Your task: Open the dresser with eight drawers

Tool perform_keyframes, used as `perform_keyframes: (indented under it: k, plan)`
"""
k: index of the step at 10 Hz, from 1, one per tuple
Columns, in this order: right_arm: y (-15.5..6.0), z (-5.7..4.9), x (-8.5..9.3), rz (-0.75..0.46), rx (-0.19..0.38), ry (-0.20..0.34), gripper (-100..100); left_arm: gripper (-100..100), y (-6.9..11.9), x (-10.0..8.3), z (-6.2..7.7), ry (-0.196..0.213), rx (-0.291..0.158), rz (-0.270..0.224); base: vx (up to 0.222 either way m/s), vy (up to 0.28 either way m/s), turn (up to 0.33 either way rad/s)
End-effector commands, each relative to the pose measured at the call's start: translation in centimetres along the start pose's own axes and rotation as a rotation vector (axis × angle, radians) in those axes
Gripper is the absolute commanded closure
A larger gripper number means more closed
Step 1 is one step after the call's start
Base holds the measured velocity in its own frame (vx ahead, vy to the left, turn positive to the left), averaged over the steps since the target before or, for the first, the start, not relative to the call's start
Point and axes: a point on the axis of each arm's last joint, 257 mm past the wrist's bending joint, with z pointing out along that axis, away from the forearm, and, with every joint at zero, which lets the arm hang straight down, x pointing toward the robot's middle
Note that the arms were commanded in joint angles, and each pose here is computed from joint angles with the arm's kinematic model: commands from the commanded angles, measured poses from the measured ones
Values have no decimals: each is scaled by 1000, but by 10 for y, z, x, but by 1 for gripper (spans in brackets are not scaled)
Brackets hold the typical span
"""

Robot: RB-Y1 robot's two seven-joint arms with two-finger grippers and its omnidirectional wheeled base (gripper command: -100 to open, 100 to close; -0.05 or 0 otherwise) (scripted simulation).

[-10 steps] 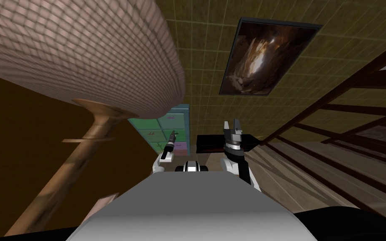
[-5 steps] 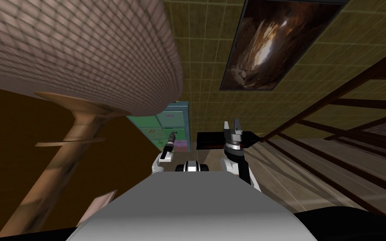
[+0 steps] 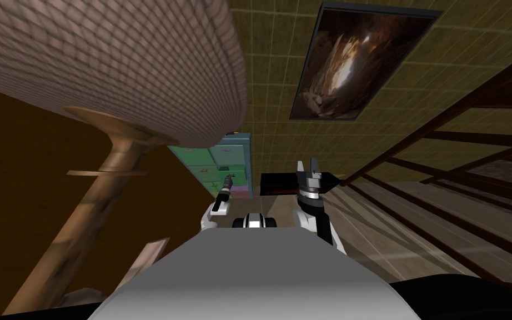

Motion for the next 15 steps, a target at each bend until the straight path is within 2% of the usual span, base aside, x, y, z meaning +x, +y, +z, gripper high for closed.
perform_keyframes:
  k: [1, 4, 5, 11, 15]
  plan:
    - [0, 0, 0, 0, 0, 0, 0, 100, -9, 4, -3, 8, 21, -3, -151, -6, 23]
    - [0, 0, 0, 0, 0, 0, 0, 100, -17, 6, -5, 12, 38, -4, -135, -10, 18]
    - [0, 0, 0, 0, 0, 0, 0, -100, -21, -2, -2, 3, 21, 4, -45, -22, -54]
    - [0, 0, 0, 0, 0, 0, 0, -100, -56, -8, 6, 2, 21, 18, 8, -18, -8]
    - [0, 0, 0, 0, 0, 0, 0, -100, -69, -9, 8, 2, 22, 23, 1, -5, -6]
